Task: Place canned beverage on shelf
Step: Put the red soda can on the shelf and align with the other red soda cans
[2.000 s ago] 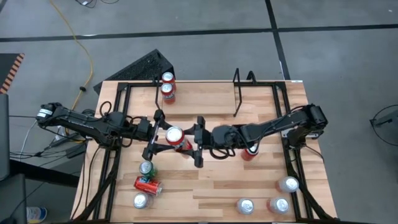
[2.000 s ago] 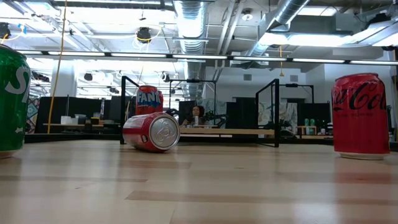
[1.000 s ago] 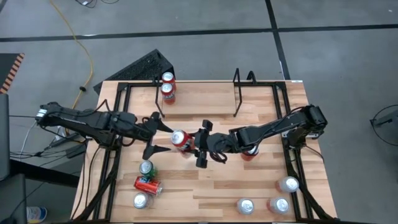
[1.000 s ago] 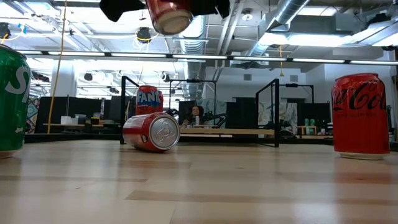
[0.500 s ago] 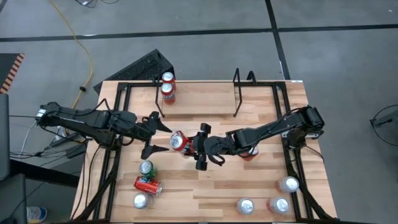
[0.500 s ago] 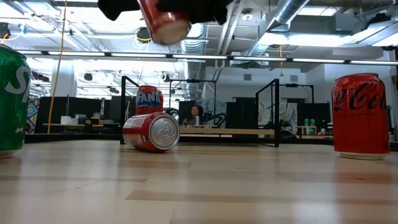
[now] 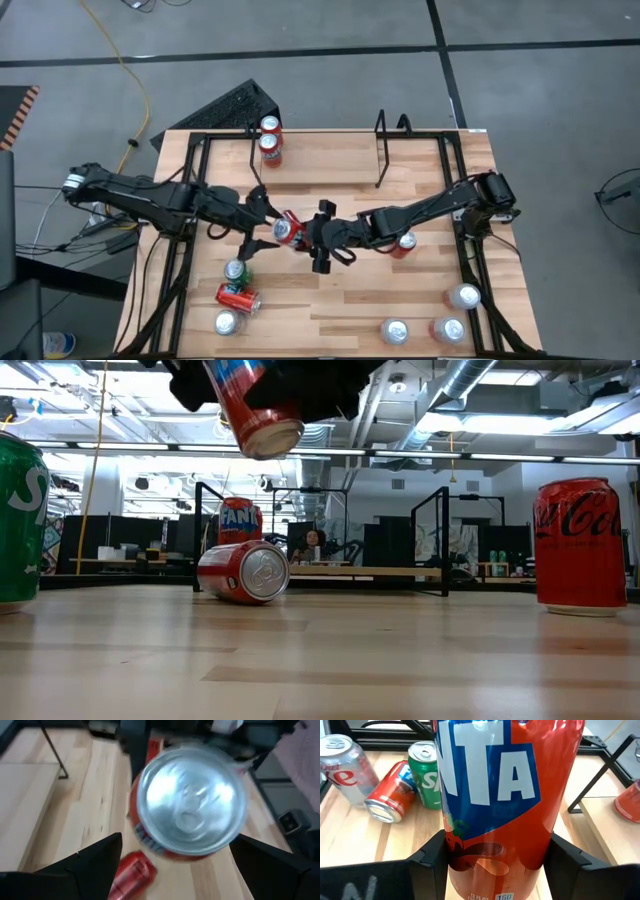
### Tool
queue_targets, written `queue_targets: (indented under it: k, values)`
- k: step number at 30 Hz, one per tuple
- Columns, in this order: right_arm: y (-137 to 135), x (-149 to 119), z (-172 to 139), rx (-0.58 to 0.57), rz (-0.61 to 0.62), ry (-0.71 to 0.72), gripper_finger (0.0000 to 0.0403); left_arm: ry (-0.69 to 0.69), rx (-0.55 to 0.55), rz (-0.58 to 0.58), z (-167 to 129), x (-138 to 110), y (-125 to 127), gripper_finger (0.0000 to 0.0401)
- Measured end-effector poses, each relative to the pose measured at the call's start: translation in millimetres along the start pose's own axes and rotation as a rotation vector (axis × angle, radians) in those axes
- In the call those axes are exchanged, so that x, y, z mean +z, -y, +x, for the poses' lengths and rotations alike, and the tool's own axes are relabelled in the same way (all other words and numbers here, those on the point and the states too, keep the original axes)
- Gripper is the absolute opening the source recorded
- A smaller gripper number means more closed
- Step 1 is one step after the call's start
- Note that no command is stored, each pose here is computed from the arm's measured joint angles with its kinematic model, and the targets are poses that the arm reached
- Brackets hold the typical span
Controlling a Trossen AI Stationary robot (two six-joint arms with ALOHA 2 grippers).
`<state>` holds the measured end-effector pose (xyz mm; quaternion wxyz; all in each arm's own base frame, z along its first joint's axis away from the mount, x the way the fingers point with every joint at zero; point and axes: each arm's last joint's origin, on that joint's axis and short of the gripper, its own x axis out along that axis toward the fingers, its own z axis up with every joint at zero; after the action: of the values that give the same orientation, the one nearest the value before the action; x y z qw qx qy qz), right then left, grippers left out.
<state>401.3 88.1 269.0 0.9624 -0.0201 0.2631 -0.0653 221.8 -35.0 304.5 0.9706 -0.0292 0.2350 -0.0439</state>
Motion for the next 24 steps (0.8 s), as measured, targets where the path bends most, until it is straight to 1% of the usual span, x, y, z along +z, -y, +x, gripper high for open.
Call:
queue_targets:
  k: [4,10,14,17,20,22,24]
  values:
    - [0.0,-0.7,0.0,0.002,-0.002,-0.007,0.0229,-0.017,0.009,-0.001,6.1,-1.5,-1.7,0.0353]
    - [0.2,-2.1,0.0,0.001,-0.006,-0.021,0.0229,-0.014,-0.041,-0.010,9.2,-0.8,-0.1,0.0353]
    - [0.1,-1.9,0.0,0.001,-0.006,-0.019,0.0229,-0.010,-0.045,-0.010,9.6,-0.4,0.1,0.0353]
    - [0.1,-2.2,0.2,0.002,-0.006,-0.021,0.0230,0.000,-0.046,-0.002,7.9,5.8,0.7,0.0353]
    - [-2.3,-4.9,7.0,0.004,-0.004,-0.015,0.0230,0.022,-0.048,0.027,4.1,14.3,1.4,0.0353]
    - [-3.0,-9.8,9.5,0.011,-0.014,-0.046,0.0230,0.027,-0.050,0.034,3.3,16.0,1.6,0.0353]
    - [-5.4,-10.5,15.0,0.029,-0.007,-0.029,0.0230,0.013,-0.058,0.034,3.4,14.7,1.7,0.0353]
